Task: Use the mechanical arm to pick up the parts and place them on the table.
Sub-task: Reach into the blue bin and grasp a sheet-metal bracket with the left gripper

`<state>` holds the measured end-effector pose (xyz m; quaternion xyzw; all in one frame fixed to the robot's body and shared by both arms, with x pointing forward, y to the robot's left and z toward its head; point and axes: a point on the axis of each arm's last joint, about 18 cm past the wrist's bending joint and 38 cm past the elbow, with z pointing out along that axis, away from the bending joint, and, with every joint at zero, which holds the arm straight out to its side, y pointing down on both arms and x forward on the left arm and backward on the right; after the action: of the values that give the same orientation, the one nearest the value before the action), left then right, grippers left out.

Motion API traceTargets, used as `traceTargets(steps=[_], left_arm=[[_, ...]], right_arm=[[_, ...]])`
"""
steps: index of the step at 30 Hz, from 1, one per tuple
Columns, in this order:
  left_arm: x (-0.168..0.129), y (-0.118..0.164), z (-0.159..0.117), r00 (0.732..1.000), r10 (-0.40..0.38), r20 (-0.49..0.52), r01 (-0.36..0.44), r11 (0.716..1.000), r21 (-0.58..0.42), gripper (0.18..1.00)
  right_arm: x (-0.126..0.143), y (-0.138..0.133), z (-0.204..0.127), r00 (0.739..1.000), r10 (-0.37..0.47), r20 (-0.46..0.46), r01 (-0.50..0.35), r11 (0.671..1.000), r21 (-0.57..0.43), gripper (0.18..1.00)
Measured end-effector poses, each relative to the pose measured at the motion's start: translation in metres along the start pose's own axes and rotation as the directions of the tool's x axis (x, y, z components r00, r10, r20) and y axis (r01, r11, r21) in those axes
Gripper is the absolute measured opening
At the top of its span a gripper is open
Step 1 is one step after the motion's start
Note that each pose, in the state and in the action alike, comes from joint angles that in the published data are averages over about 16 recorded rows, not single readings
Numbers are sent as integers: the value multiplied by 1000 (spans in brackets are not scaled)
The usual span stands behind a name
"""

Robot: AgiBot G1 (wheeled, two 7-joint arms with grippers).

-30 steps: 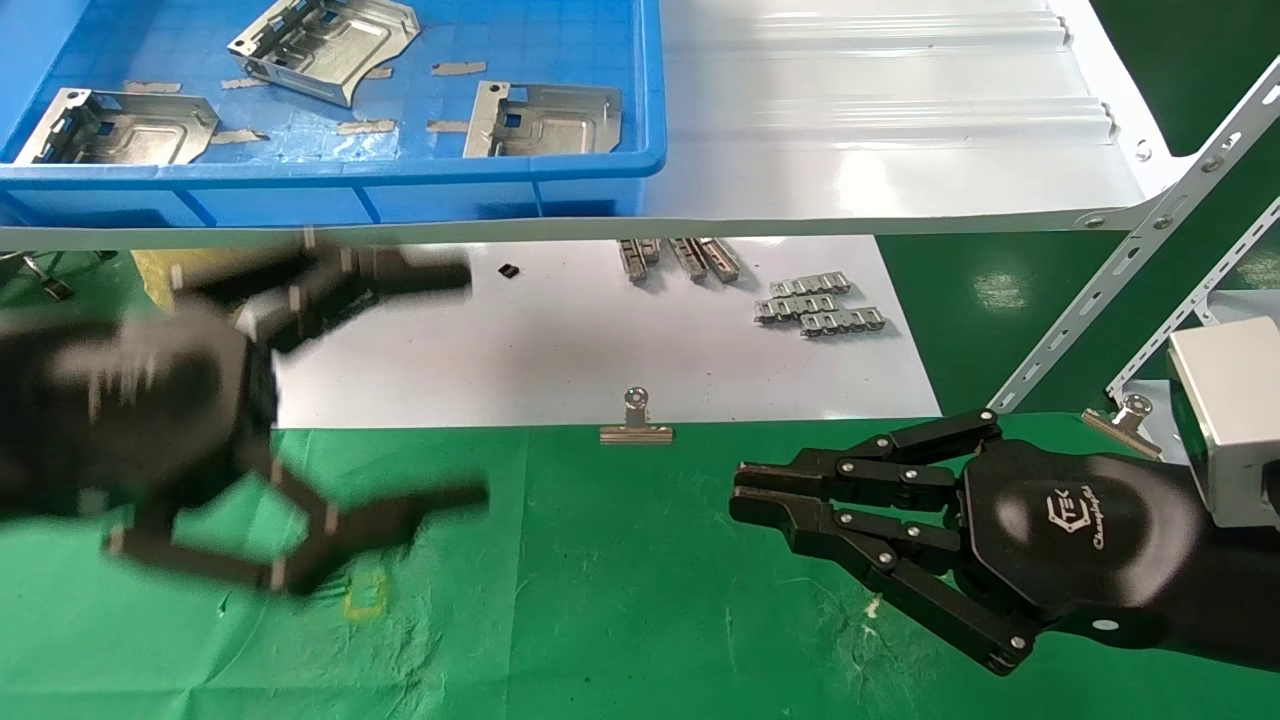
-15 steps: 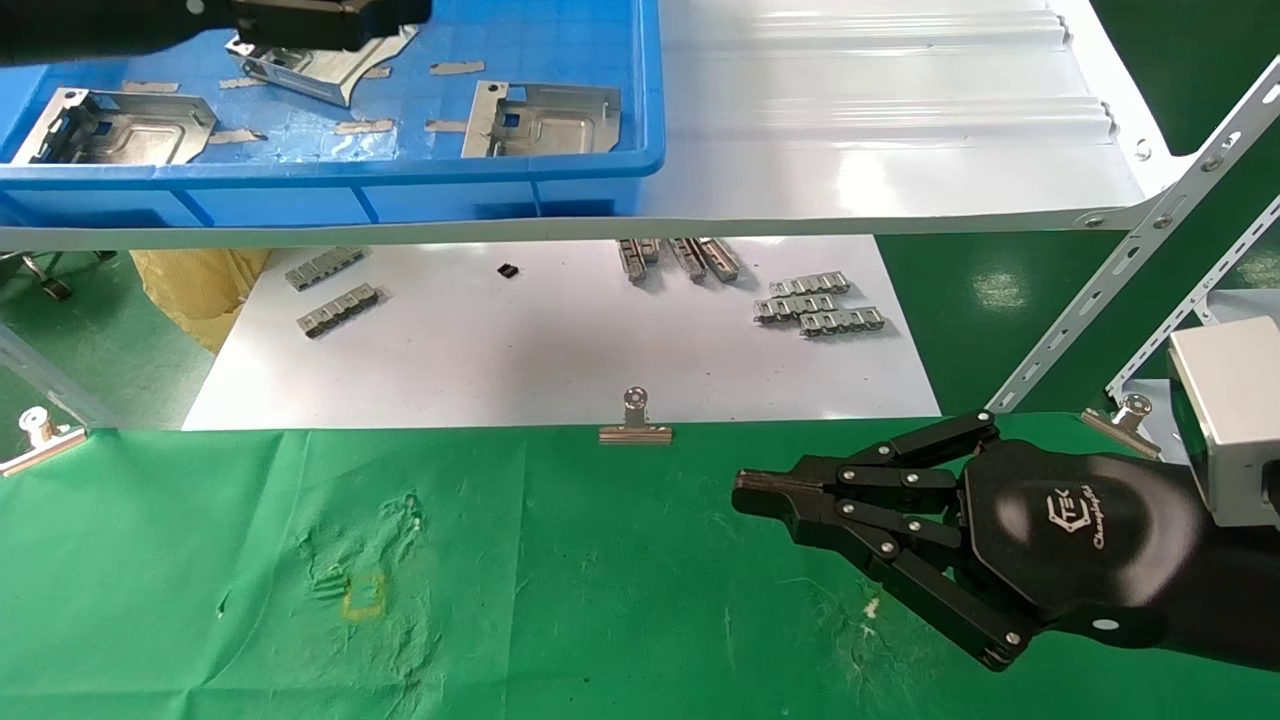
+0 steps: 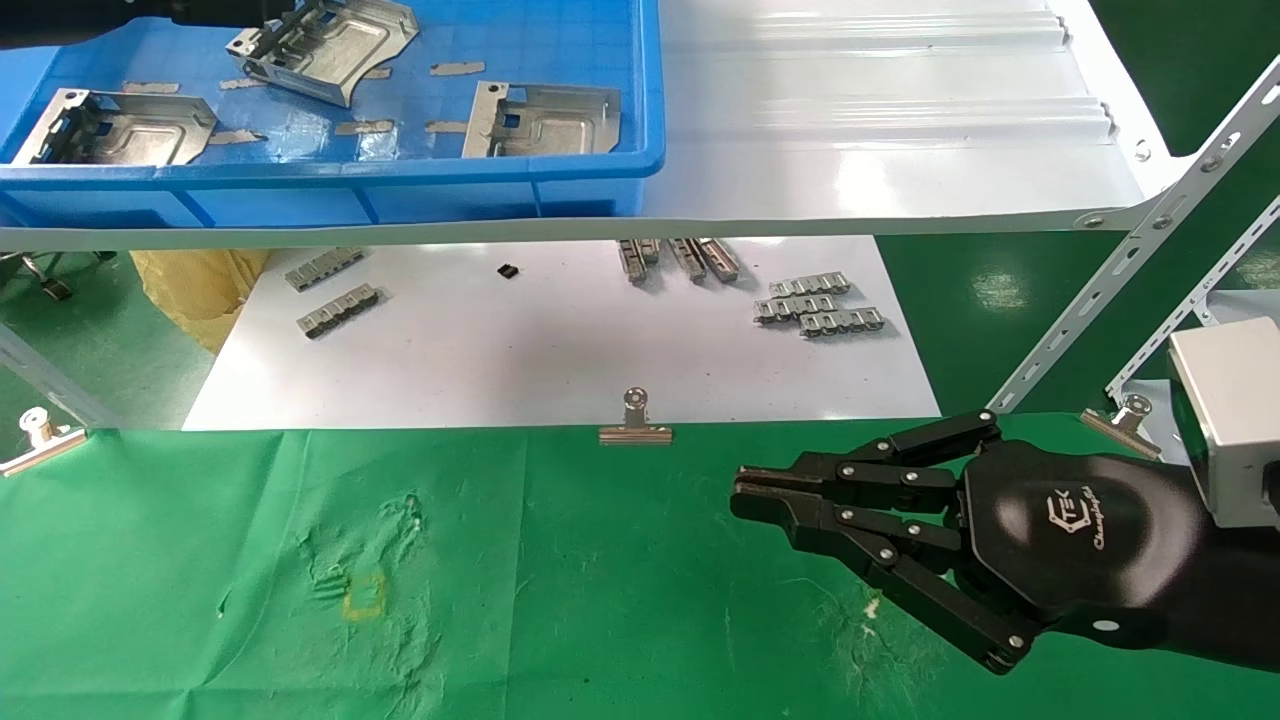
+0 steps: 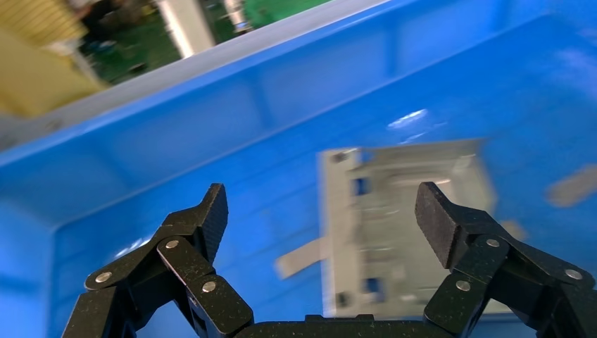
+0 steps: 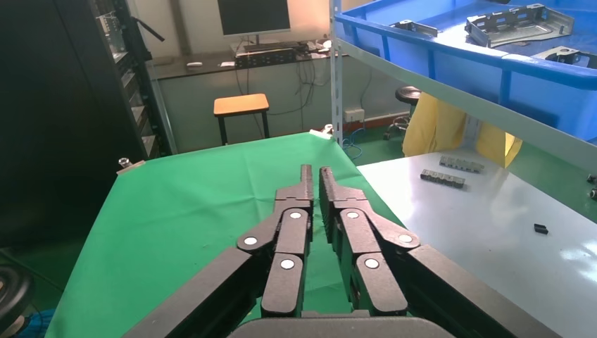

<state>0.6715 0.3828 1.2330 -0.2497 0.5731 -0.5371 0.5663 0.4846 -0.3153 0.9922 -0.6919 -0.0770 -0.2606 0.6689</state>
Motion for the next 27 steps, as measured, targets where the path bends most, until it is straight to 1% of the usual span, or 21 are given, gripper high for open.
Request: traceTargets(steps=[4,11,16,18,23,27], left_arm=[[-3,7,3,999,-13,30,13,1000,-18,965],[-2,14,7,999,-21,40,23,999,-35,896],[-2,18,9,999,-23,47,25,999,-40,809],[-2,19,9,998,-23,53,25,999,-41,781],[-4,22,11,997,-23,70,26,999,-42,668],[-4,22,12,997,-28,79,31,999,-39,558]], right_arm=[[0,0,0,1000,0,0,0,1000,0,232],[0,0,0,1000,0,0,0,1000,0,314],[0,0,0,1000,0,0,0,1000,0,397],[0,0,0,1000,0,0,0,1000,0,445],[0,0,0,1000,0,0,0,1000,0,557],[0,0,0,1000,0,0,0,1000,0,657]])
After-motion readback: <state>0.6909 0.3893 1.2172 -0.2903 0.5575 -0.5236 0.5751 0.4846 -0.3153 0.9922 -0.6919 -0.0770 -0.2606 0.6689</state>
